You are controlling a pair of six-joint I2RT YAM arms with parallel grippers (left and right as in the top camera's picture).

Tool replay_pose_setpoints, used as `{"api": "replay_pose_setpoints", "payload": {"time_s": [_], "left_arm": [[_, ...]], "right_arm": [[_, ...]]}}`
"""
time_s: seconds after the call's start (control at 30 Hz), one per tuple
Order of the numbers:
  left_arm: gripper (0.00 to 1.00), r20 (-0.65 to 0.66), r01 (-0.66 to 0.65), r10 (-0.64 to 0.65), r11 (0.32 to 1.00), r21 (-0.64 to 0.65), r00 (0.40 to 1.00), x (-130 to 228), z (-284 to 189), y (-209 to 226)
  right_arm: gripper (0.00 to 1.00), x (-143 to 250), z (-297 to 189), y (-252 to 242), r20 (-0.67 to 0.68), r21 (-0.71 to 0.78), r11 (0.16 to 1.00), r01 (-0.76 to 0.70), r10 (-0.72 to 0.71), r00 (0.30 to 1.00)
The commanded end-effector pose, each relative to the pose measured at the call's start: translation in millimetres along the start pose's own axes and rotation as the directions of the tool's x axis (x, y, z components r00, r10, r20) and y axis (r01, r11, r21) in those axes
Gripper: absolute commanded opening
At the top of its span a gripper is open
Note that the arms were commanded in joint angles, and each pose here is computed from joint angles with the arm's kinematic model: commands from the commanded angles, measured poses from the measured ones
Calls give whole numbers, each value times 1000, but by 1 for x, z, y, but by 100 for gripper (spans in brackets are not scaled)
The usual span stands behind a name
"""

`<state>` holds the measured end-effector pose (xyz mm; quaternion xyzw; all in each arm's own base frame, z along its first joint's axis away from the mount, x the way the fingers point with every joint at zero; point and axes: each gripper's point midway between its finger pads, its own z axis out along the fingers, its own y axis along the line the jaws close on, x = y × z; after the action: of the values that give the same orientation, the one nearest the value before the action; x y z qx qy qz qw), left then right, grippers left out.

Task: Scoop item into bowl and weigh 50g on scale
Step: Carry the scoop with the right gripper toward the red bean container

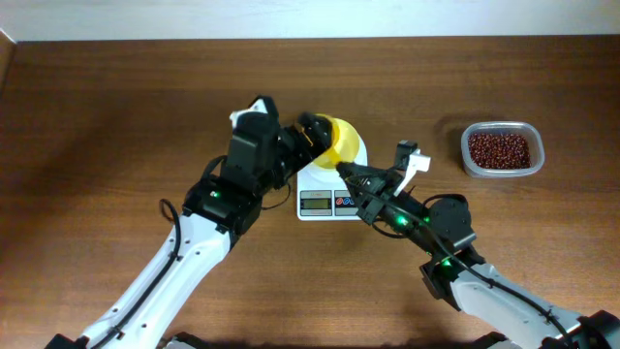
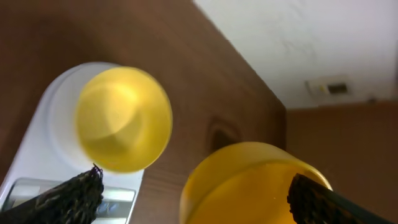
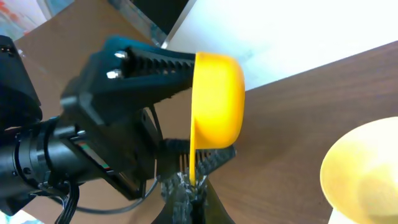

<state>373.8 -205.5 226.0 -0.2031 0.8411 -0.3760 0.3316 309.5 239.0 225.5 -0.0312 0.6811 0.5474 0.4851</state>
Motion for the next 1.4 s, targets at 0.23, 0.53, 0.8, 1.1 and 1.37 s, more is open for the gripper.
{"api": "replay_pose_setpoints", "payload": {"time_s": [0.23, 0.53, 0.8, 1.1, 1.37], "left_arm": [[99, 178, -414, 384, 893, 177, 906, -26, -24, -61], [99, 377, -416, 400, 908, -41, 835, -71, -60, -49], [99, 376, -391, 406, 913, -120, 833, -75, -61, -33], [99, 461, -361, 390, 920, -153, 797, -93, -73, -36], [99, 440, -353, 400, 917, -187, 804, -90, -72, -27]], "right_arm": [[4, 1, -4, 2, -58, -53, 999, 8, -11, 998], [4, -11, -16, -3, -82, -87, 996, -27, 20, 996], [4, -28, -15, -6, 4, -62, 997, -42, 43, 999], [4, -31, -25, 13, -41, -177, 984, 10, -18, 999], [4, -48, -43, -31, -30, -55, 998, 24, -26, 999]]}}
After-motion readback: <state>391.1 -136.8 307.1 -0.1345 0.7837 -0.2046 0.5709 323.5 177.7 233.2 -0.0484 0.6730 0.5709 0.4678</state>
